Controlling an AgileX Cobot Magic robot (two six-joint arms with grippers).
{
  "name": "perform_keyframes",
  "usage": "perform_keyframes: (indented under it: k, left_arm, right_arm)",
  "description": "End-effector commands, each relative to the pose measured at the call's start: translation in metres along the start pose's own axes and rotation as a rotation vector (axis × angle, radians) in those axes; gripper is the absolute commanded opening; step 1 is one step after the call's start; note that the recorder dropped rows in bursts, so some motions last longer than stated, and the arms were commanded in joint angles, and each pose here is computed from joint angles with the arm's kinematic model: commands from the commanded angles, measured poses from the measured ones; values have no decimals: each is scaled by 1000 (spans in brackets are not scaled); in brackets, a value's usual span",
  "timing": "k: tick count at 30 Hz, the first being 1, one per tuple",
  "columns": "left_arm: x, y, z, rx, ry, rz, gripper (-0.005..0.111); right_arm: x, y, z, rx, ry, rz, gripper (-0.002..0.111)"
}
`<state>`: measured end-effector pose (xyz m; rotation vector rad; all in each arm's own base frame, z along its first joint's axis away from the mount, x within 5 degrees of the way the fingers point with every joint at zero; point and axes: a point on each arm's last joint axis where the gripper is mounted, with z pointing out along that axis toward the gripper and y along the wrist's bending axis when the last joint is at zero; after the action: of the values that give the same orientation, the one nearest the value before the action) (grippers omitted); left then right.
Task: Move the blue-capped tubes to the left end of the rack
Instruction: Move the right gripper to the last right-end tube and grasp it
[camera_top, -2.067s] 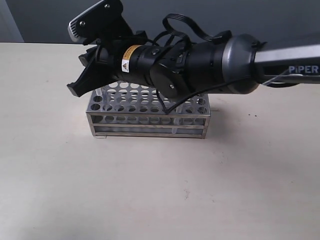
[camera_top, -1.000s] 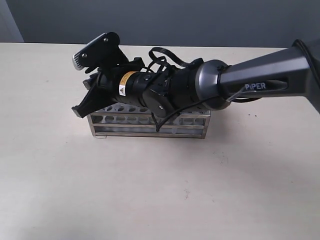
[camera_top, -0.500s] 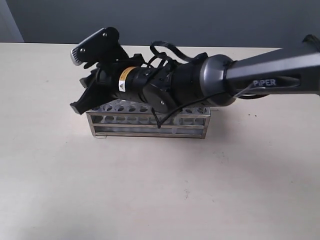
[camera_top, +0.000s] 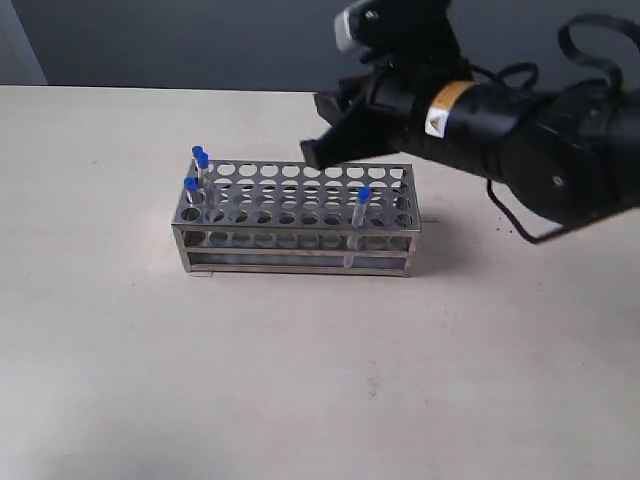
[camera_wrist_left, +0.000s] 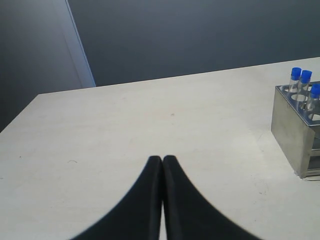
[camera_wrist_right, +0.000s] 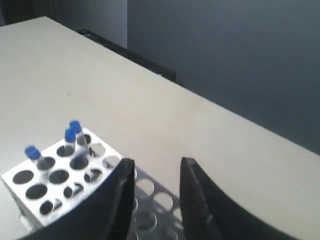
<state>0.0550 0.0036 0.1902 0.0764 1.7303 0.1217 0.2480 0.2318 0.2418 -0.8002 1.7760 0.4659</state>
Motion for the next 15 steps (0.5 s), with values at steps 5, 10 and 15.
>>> perform_keyframes:
  k: [5,10,15]
  left_arm:
    - [-2,0,0,8,-10,-3,0]
    - [-2,0,0,8,-10,-3,0]
    - [-2,0,0,8,-10,-3,0]
  right_arm:
    - [44,0,-13,4,86,20,32]
    - [60,1,-1,-1,122,22,32]
    - [77,0,14,25,132,61,32]
